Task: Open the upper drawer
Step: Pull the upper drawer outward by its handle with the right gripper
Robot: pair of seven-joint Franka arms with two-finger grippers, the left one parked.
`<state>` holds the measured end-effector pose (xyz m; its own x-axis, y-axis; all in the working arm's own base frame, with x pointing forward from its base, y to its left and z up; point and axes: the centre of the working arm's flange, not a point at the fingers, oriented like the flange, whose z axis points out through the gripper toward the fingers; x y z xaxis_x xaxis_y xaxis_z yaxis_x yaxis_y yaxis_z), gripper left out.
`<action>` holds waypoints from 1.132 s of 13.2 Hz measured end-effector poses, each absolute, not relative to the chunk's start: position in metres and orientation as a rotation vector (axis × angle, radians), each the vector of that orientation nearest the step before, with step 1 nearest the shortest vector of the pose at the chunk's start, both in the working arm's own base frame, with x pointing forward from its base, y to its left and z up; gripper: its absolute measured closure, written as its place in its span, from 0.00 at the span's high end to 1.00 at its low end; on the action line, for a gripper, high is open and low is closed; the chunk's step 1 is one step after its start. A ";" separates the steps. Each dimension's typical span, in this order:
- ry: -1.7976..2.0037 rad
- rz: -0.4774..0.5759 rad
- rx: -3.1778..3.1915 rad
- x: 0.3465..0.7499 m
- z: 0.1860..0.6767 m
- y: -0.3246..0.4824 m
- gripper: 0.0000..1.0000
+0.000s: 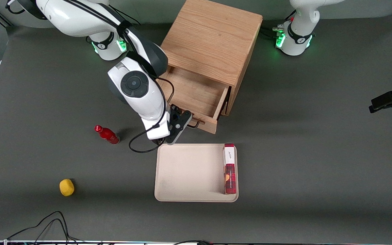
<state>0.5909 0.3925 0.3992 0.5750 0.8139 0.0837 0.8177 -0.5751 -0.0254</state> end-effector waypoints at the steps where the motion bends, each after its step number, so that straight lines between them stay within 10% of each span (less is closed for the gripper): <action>1: -1.412 -0.100 -2.736 0.594 0.399 0.390 1.00; 15: -1.388 -0.134 -2.742 0.623 0.399 0.371 1.00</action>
<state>0.6233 0.3707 0.3986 0.5894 0.8007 0.1072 0.8064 -0.5911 -0.0188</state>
